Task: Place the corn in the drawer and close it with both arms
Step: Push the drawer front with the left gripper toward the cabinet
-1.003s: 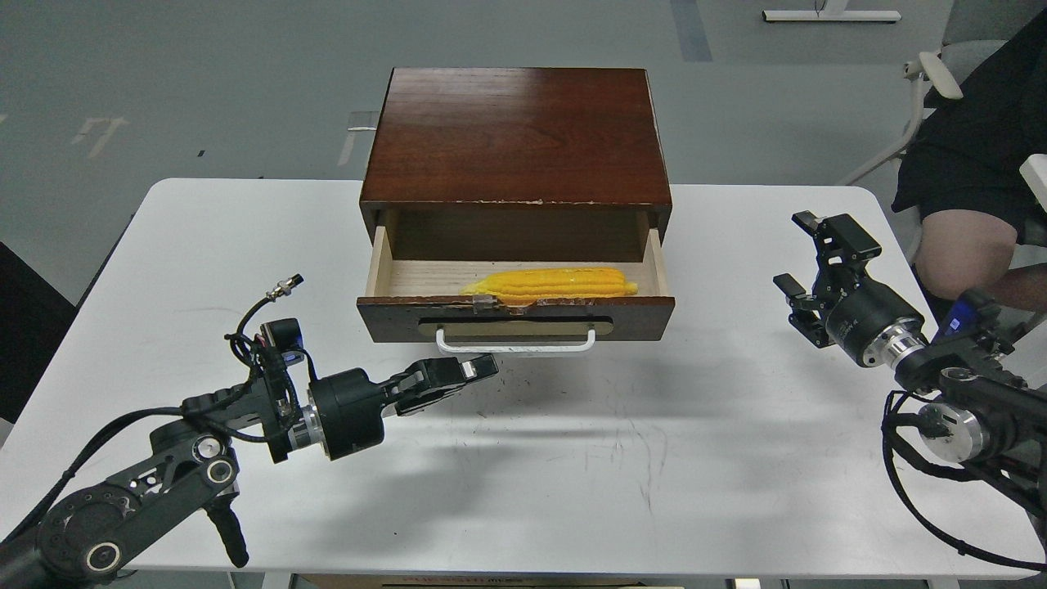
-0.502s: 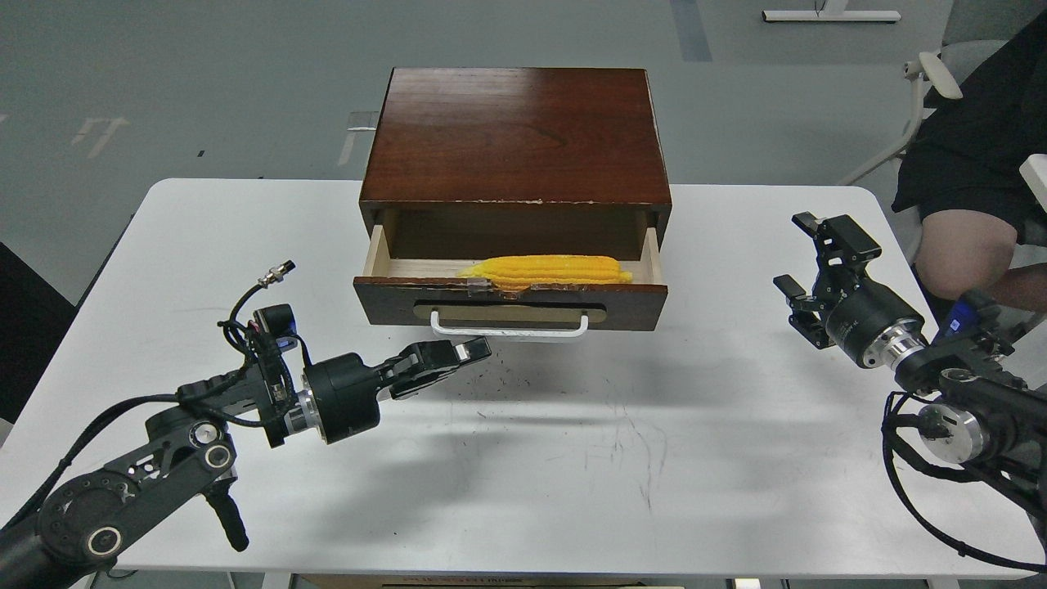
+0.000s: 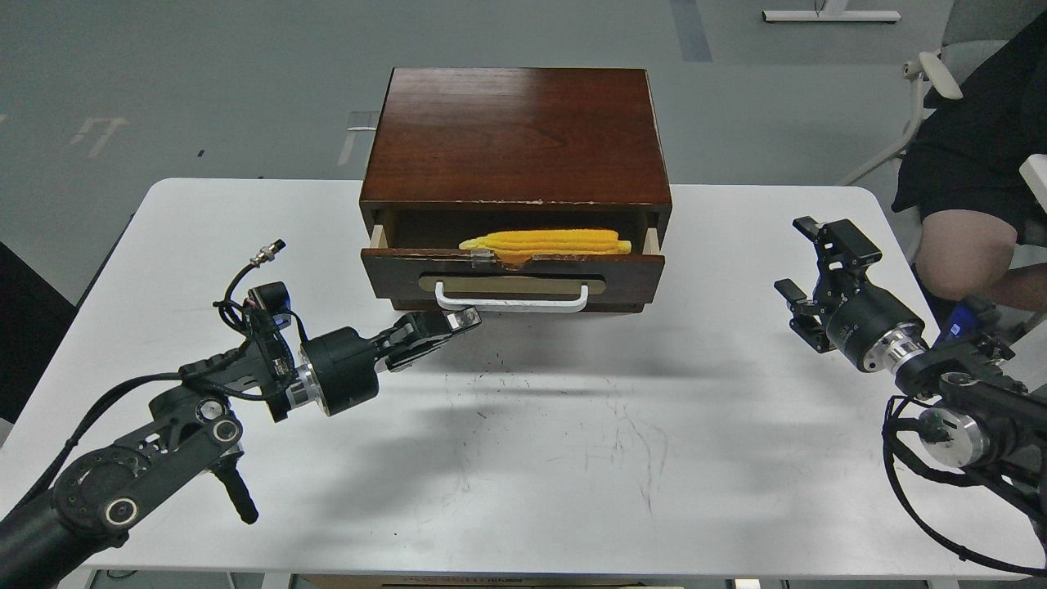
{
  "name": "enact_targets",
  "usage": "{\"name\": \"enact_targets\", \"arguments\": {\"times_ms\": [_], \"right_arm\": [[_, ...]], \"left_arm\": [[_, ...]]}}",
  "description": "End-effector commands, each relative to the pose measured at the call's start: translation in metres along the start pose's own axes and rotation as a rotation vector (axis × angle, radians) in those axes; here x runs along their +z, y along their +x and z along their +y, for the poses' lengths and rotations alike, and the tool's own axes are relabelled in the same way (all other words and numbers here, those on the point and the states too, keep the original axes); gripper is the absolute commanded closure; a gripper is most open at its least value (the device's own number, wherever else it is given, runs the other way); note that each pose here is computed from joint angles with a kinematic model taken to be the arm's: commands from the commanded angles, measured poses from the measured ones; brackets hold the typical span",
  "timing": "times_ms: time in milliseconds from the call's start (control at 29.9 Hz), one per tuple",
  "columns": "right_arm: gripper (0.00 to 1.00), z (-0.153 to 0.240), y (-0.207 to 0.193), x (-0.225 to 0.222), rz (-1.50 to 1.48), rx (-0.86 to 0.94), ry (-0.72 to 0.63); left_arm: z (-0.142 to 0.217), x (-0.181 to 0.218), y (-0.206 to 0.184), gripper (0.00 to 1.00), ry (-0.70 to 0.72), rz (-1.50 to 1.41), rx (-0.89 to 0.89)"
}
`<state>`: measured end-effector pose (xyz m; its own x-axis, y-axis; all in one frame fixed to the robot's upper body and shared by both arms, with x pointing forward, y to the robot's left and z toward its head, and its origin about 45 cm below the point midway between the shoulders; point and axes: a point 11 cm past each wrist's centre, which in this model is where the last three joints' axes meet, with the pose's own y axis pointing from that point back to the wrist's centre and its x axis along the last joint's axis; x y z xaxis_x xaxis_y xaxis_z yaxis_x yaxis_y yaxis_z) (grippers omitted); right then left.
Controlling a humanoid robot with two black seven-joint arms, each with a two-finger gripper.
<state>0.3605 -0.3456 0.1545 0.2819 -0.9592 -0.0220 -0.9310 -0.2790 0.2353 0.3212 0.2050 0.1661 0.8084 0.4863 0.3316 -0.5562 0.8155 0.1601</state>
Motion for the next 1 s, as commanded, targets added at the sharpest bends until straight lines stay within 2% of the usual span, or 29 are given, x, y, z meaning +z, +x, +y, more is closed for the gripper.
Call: {"name": "enact_targets", "arguments": {"times_ms": [0, 970], "right_arm": [[0.00, 0.000, 0.000, 0.000, 0.001, 0.001, 0.000], [0.00, 0.001, 0.004, -0.002, 0.003, 0.012, 0.006]], "left_arm": [[-0.002, -0.002, 0.006, 1.00, 0.009, -0.005, 0.009], [-0.027, 0.000, 0.037, 1.00, 0.006, -0.002, 0.063]]}}
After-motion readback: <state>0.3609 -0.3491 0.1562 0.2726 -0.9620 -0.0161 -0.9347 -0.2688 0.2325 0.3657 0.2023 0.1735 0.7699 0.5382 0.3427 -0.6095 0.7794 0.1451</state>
